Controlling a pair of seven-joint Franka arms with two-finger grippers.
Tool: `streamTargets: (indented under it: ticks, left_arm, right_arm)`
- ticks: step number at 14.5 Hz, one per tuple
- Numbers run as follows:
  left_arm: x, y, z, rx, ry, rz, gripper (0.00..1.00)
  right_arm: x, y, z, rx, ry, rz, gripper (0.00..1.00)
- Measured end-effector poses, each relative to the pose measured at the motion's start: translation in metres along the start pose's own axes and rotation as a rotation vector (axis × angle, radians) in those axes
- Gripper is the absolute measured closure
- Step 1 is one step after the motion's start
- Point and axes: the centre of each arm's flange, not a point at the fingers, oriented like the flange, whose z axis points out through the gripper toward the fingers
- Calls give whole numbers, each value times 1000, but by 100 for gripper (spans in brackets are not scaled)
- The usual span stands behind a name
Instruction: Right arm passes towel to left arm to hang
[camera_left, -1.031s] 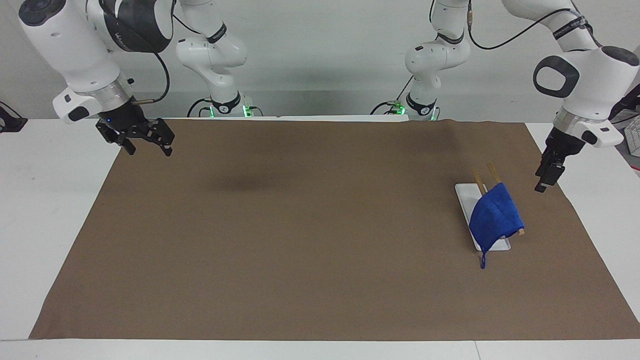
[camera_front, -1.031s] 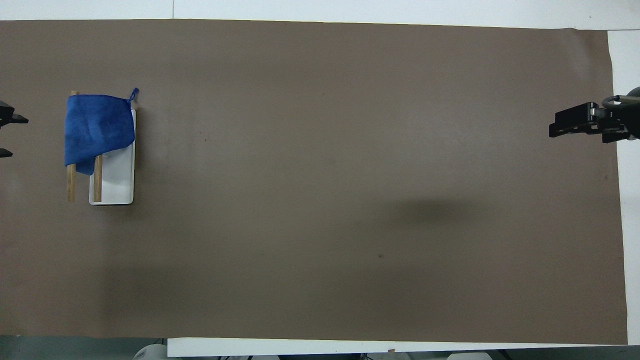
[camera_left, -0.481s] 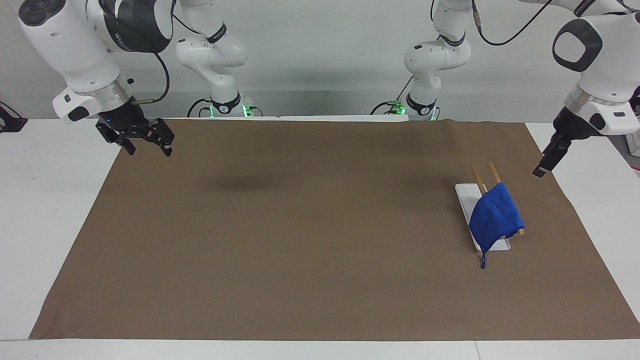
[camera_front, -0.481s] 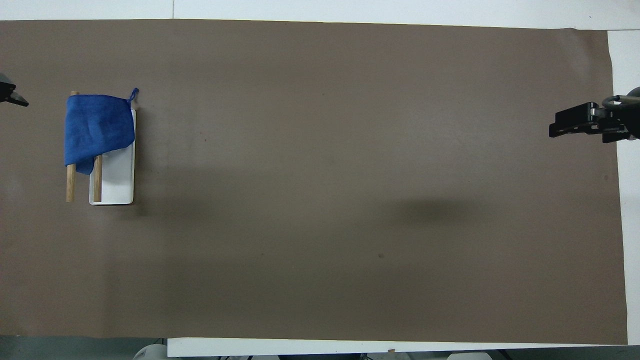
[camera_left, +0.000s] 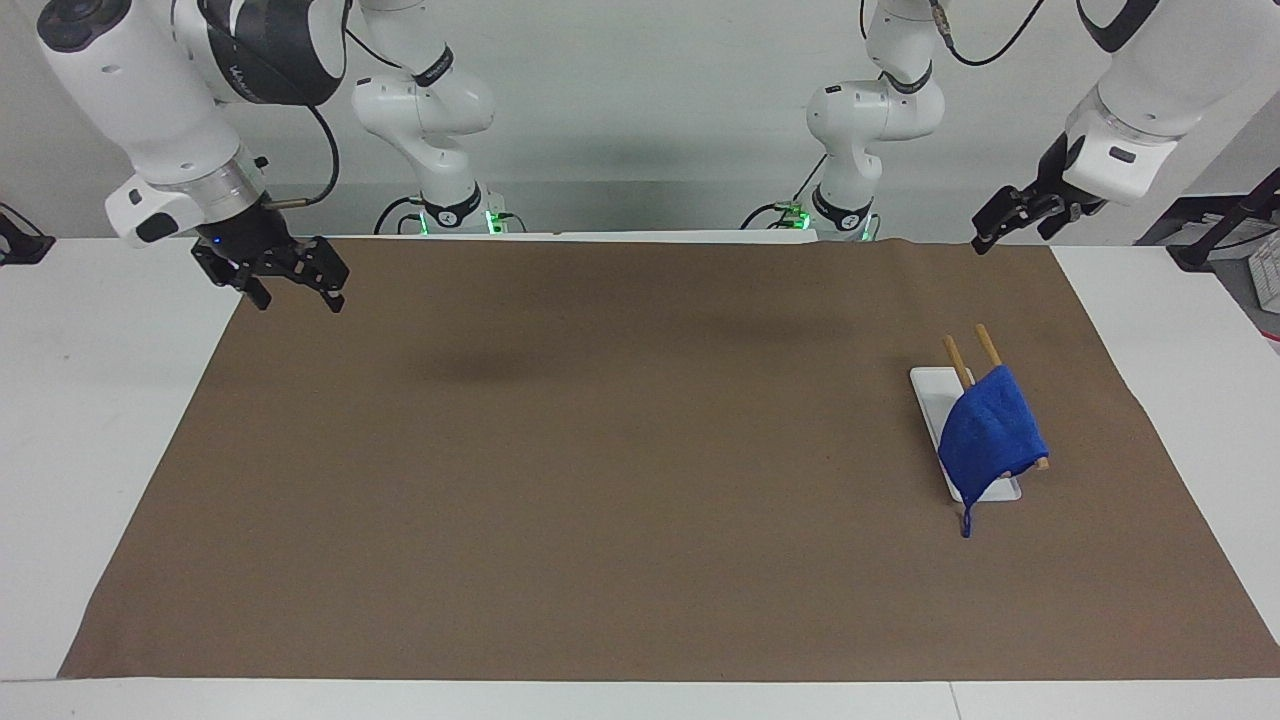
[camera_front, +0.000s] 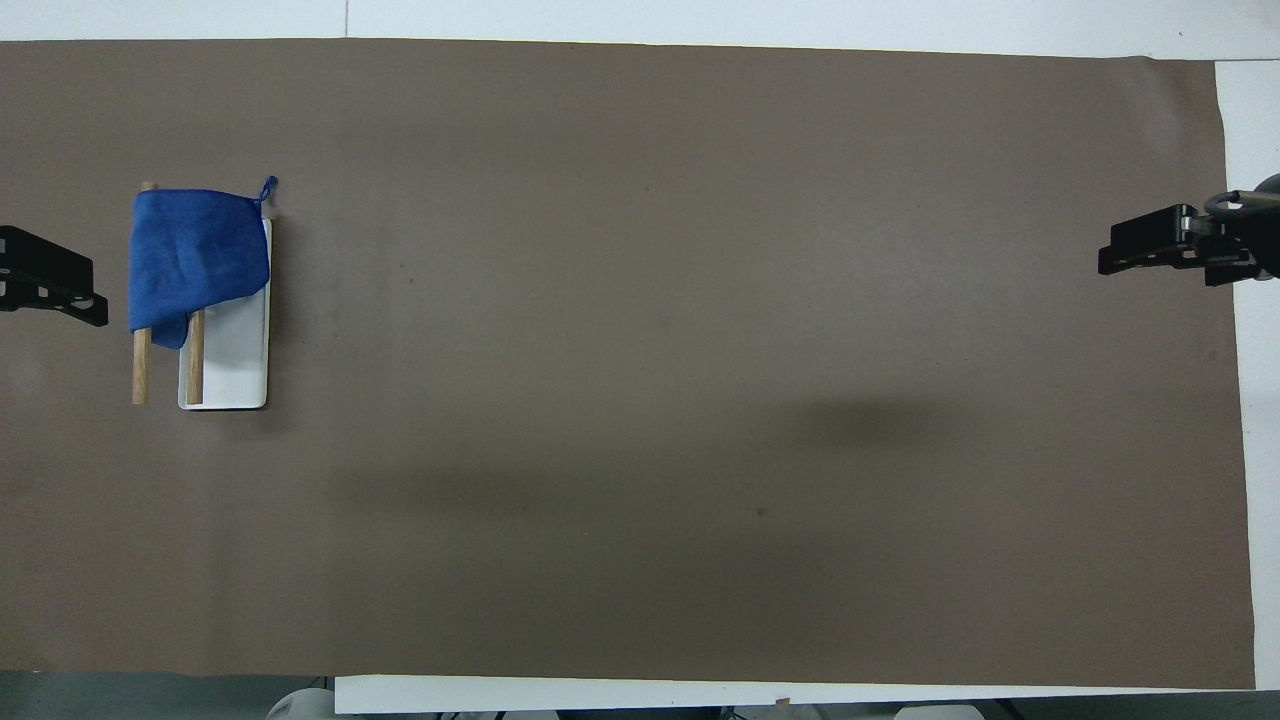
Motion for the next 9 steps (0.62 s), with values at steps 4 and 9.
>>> streamTargets:
  ticks: [4, 9]
  left_arm:
    - [-1, 6, 1, 3, -3, 71, 0]
    - [0, 5, 1, 2, 0, 87, 0]
  right_arm:
    - [0, 0, 0, 0, 0, -1, 0]
    - [0, 5, 0, -46, 1, -26, 0]
